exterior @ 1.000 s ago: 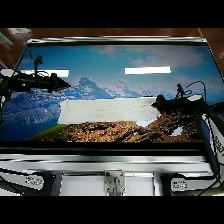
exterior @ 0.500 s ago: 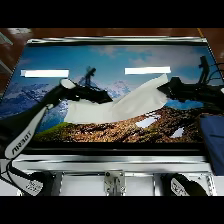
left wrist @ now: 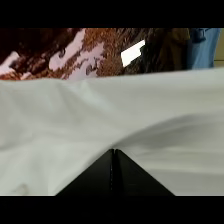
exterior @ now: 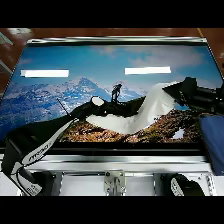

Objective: Fold the shirts.

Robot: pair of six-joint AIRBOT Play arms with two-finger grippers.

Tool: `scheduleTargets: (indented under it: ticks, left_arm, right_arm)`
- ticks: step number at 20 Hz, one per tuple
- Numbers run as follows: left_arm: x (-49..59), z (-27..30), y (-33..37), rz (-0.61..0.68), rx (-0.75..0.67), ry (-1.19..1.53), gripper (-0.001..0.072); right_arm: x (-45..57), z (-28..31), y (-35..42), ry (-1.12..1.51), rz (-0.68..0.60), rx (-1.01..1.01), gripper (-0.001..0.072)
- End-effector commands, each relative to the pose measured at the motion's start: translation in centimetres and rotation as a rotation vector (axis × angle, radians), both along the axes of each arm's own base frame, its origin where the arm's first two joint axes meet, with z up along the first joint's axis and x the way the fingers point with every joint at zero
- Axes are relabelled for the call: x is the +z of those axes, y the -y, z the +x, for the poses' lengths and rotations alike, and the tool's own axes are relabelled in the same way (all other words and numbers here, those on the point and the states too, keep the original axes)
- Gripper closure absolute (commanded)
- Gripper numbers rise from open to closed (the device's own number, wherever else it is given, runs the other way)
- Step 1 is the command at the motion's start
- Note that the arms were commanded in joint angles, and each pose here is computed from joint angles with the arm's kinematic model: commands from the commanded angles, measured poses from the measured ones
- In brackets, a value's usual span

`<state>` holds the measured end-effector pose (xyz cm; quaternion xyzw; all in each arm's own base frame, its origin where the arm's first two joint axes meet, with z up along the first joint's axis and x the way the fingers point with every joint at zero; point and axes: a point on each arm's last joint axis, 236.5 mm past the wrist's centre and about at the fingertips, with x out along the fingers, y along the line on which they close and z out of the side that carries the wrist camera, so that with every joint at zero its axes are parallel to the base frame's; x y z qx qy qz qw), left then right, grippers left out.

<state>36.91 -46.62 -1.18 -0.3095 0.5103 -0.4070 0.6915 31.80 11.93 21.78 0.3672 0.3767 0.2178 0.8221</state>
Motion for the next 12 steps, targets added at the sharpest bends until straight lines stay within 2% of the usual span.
scheduleTargets:
  ticks: [1, 4, 6, 8, 12]
  left_arm:
    - [4.0, 6.0, -6.0, -0.004, 0.119, 0.098, 0.0674]
    - [12.4, 12.2, -18.4, 0.019, 0.289, 0.280, 0.0674]
    - [19.4, 13.8, -27.3, -0.003, 0.439, 0.392, 0.0674]
    - [25.9, 12.5, -34.9, -0.003, 0.555, 0.508, 0.0673]
    - [33.8, 5.4, -43.8, 0.061, 0.651, 0.663, 0.0672]
  right_arm:
    - [-1.0, 0.9, -1.9, 0.001, -0.028, 0.021, 0.0651]
    - [-4.4, 4.2, -7.3, -0.012, -0.038, 0.087, 0.0650]
    - [-8.4, 6.0, -12.2, -0.055, -0.030, 0.124, 0.0650]
    - [-13.0, 7.4, -17.4, -0.092, -0.011, 0.138, 0.0651]
    - [-22.9, 7.3, -25.2, -0.249, 0.050, 0.082, 0.0650]
